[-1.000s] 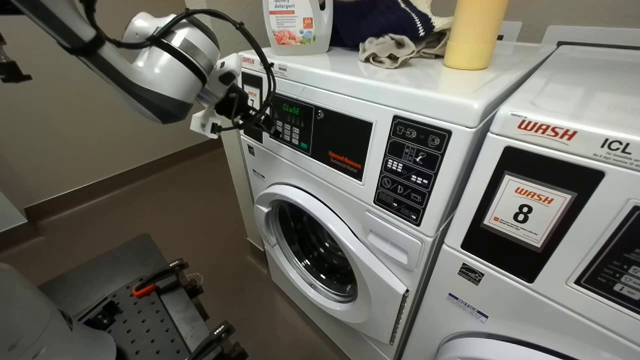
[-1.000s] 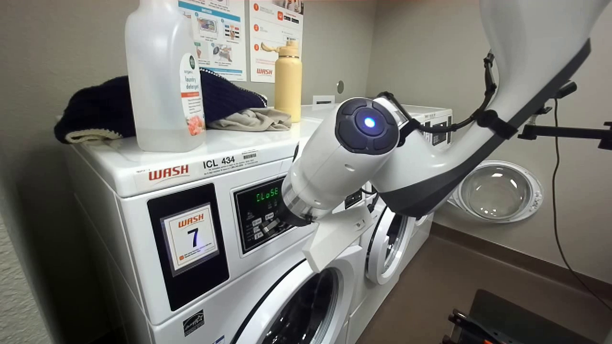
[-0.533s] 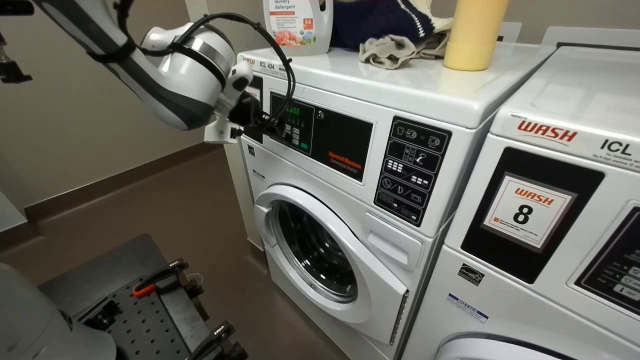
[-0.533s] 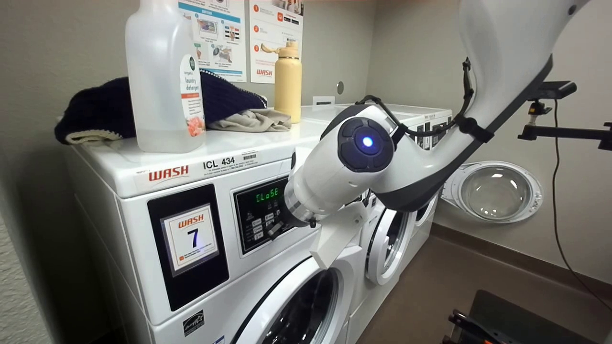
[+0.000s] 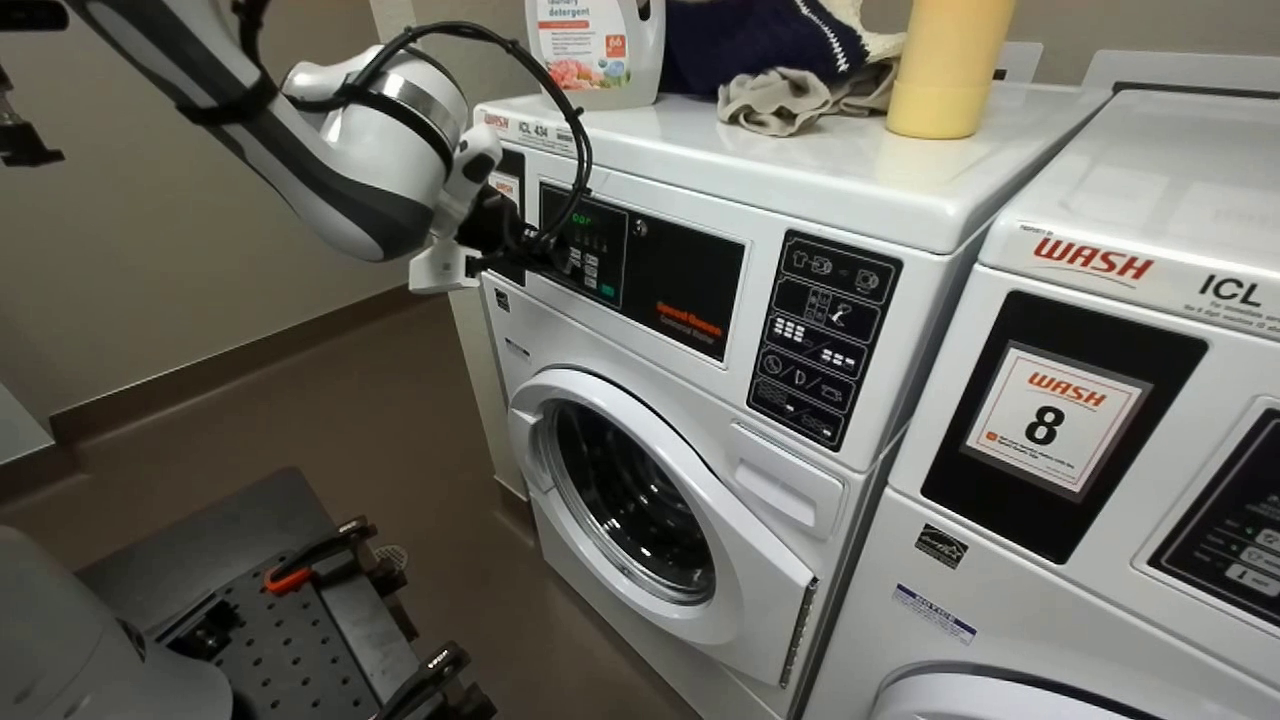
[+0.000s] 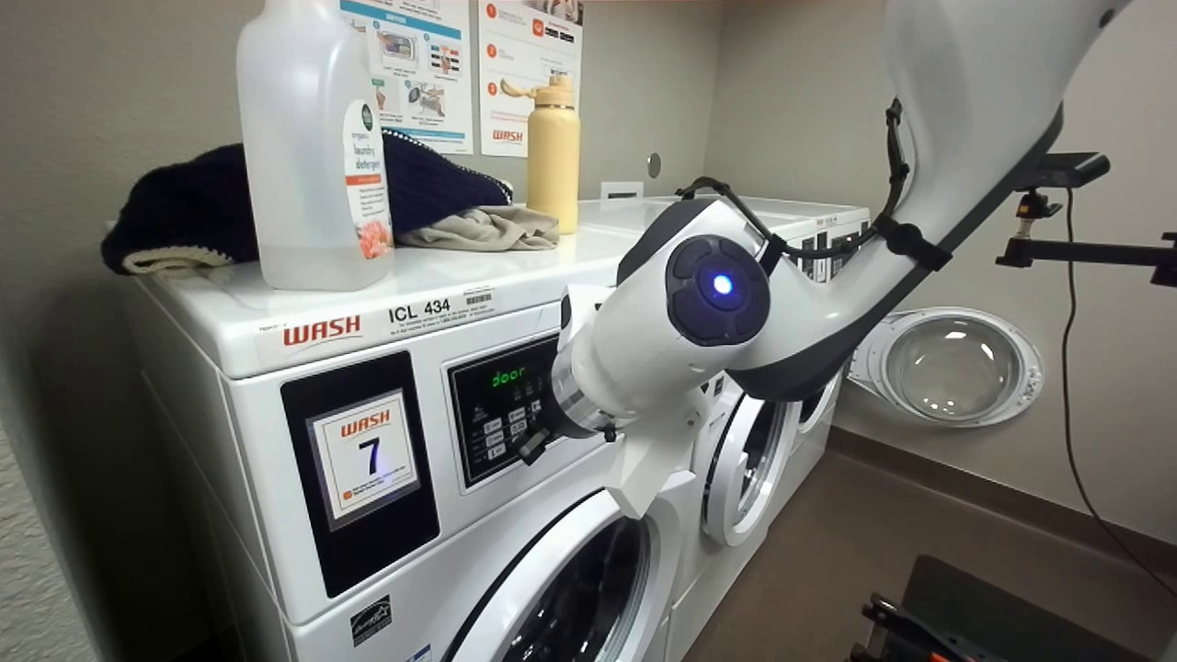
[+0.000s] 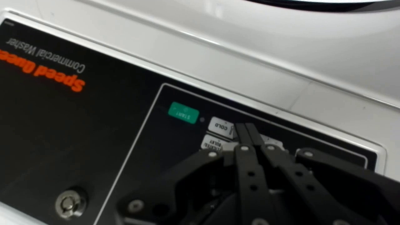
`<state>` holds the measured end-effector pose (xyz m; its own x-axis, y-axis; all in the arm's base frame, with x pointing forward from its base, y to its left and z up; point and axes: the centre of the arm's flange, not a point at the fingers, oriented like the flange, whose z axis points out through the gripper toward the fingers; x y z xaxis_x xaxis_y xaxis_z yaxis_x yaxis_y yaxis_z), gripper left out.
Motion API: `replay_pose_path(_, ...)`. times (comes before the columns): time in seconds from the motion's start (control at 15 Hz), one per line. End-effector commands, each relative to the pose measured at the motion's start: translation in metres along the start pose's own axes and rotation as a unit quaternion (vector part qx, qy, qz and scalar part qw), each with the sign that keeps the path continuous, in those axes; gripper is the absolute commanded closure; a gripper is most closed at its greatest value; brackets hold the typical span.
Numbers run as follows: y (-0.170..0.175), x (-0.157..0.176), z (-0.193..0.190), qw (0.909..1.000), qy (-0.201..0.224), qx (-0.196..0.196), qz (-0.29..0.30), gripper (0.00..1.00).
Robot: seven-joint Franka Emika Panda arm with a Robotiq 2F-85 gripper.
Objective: Press the buttons on the top left corner of the washing machine
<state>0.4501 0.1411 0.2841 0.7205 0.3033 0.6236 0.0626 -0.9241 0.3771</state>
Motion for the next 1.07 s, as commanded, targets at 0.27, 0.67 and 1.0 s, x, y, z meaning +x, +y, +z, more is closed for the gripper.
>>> replay_pose_path(0.27,-0.015,0.039,-0.015,0.9965,-0.025,0.062,0.049,1.00)
replay_pose_path(0.67,-0.036,0.067,-0.050,0.9893,-0.046,0.127,0.055,1.00)
replay_pose_path(1.0,-0.051,0.073,-0.062,0.9871,-0.071,0.135,0.051,1.00)
